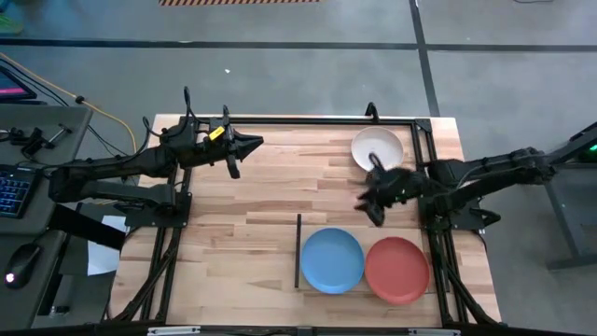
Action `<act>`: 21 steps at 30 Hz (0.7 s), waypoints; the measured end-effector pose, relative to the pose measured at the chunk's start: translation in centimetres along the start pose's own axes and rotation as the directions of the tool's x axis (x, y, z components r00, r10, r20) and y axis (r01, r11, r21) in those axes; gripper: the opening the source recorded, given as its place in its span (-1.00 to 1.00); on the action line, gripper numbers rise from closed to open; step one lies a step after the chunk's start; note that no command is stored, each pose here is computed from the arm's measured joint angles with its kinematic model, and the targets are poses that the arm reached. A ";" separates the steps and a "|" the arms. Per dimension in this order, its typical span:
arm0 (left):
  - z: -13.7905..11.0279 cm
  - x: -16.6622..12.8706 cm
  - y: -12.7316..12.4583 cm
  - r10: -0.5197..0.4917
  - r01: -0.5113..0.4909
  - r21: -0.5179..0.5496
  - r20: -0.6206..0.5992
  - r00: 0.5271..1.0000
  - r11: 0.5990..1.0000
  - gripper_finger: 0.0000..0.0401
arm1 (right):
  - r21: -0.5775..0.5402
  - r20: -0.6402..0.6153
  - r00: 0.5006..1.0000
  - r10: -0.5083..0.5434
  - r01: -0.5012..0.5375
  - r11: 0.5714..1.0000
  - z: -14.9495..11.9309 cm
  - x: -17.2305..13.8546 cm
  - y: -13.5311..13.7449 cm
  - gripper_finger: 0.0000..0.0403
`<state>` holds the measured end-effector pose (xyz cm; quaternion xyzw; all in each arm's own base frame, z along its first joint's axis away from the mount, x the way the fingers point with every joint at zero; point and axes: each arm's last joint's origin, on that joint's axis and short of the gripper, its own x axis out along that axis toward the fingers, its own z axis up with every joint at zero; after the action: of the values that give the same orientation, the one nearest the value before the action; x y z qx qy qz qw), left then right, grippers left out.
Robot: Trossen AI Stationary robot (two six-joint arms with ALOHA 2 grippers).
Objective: Place and stack plates onto a shelf
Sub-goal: Stack the white plate on top of the blue plate
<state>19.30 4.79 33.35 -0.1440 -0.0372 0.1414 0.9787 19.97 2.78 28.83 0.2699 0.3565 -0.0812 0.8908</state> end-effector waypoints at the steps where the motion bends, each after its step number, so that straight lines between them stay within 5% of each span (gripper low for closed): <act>1: 0.0 0.0 0.0 0.000 0.000 0.000 0.000 1.000 1.000 -0.88 | -0.005 0.048 0.999 -0.005 0.005 1.000 0.6 -0.2 -0.3 -0.17; 8: 0.0 0.0 -0.1 -0.033 0.033 -0.003 -0.003 0.999 0.999 -0.88 | -0.029 0.317 0.948 -0.035 0.046 0.999 3.7 -1.6 -2.6 -0.17; 13: -0.2 0.0 -0.3 -0.052 0.050 -0.070 -0.031 0.998 0.996 -0.88 | -0.050 0.536 0.843 0.056 -0.034 0.998 4.4 -0.8 -3.3 -0.17; 21: -0.7 0.0 -1.3 -0.102 0.098 -0.076 -0.053 0.993 0.992 -0.88 | -0.023 0.665 0.731 0.153 -0.184 0.983 3.4 0.8 -4.0 -0.17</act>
<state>19.76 3.43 33.08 -0.1817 -0.0219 0.0866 0.9793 21.22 -2.36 28.62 0.2739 -0.0111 -0.0987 0.9566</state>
